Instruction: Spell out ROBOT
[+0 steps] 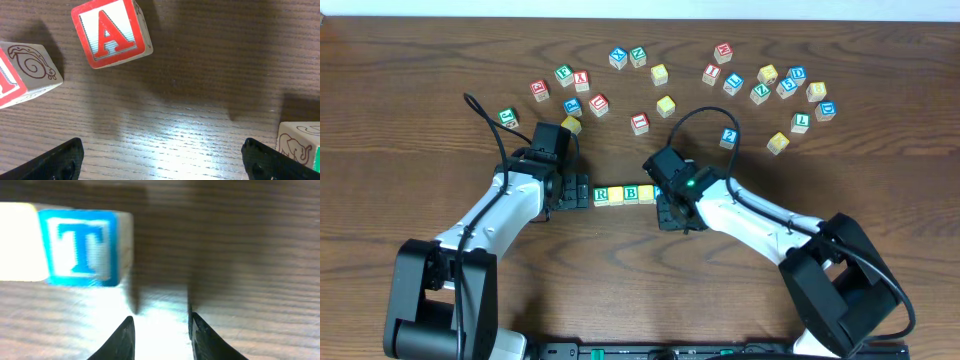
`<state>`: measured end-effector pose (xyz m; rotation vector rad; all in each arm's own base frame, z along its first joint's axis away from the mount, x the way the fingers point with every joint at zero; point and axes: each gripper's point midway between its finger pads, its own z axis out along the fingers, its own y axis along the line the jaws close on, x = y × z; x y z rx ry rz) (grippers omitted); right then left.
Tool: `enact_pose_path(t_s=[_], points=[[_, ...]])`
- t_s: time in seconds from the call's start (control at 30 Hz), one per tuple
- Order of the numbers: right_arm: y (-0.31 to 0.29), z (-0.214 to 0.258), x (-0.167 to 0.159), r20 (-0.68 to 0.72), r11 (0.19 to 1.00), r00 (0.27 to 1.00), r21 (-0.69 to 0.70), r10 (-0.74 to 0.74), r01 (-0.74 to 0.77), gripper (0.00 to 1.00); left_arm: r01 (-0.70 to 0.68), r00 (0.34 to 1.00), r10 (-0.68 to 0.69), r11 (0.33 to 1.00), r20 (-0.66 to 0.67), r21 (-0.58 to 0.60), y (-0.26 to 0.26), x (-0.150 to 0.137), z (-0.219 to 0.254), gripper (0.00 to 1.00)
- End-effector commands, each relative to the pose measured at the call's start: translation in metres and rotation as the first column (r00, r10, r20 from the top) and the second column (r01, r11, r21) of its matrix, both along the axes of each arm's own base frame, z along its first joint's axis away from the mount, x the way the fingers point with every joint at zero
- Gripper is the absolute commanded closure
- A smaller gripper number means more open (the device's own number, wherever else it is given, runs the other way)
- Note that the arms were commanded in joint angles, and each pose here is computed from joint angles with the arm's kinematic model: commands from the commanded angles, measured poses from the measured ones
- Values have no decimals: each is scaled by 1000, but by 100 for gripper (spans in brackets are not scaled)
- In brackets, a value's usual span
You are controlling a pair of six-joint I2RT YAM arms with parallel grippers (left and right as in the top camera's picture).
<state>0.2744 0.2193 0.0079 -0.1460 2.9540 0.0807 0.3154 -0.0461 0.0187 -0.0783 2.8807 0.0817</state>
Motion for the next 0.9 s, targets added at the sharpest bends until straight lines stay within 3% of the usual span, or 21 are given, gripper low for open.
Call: enact_pose_path(t_s=[0.0, 0.87], points=[[5, 9, 0, 36, 1000, 999, 6, 16, -16, 69, 1, 1000, -1, 1000, -20, 6, 0, -5, -5, 1], [6, 13, 11, 94, 1000, 995, -6, 9, -8, 67, 1, 1000, -1, 1000, -20, 6, 0, -5, -5, 1]])
